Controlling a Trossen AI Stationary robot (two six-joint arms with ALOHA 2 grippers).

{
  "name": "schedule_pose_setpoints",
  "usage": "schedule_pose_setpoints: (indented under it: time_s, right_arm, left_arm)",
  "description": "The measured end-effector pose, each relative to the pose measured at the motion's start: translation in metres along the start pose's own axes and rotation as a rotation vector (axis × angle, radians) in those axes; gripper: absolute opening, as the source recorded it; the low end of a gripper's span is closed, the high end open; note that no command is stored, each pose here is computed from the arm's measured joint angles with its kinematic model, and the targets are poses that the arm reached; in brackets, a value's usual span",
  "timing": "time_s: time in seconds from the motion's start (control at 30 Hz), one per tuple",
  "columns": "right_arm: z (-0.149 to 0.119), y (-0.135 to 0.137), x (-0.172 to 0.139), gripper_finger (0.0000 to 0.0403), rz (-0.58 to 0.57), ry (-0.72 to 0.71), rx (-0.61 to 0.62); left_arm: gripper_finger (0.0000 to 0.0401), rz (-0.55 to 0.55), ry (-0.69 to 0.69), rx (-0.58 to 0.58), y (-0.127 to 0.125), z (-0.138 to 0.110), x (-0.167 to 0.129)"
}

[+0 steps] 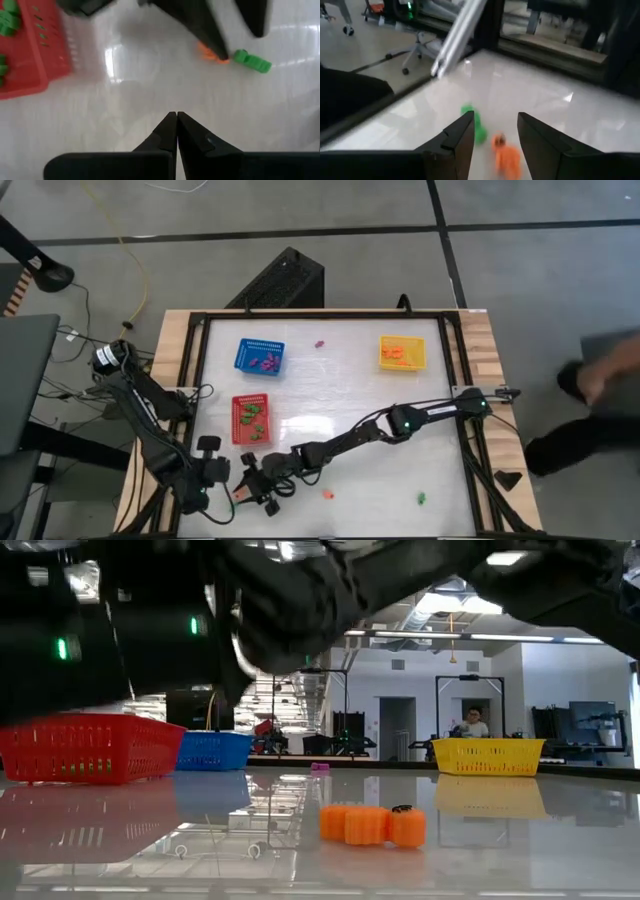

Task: Sort Halloween decoration
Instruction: Put the orange skeleton toy into the yellow bin

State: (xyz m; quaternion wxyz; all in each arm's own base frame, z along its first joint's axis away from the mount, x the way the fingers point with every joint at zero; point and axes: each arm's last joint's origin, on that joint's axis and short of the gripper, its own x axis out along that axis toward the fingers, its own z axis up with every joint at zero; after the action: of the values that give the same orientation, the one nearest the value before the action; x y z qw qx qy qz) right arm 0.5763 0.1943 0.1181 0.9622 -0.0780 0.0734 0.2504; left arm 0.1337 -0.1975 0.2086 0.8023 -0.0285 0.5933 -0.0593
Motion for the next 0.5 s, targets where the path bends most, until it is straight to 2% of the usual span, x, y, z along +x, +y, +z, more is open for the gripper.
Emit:
schedule_pose_setpoints:
  time_s: [0.1,0.23,0.5]
  right_arm:
    - [-0.023,-0.005,0.003,0.018,-0.01,0.014,0.041]
    - [-0.035,-0.019,0.001,0.018,-0.031,0.062,0.11]
    - [-0.04,-0.025,0.0,0.018,-0.032,0.097,0.124]
  left_arm:
    - [0.0,0.007,-0.008,0.0,0.0,0.0,0.0]
    - [0.0,0.014,-0.016,0.0,0.0,0.001,0.0]
    - [0.0,0.019,-0.028,-0.003,0.0,0.001,0.0]
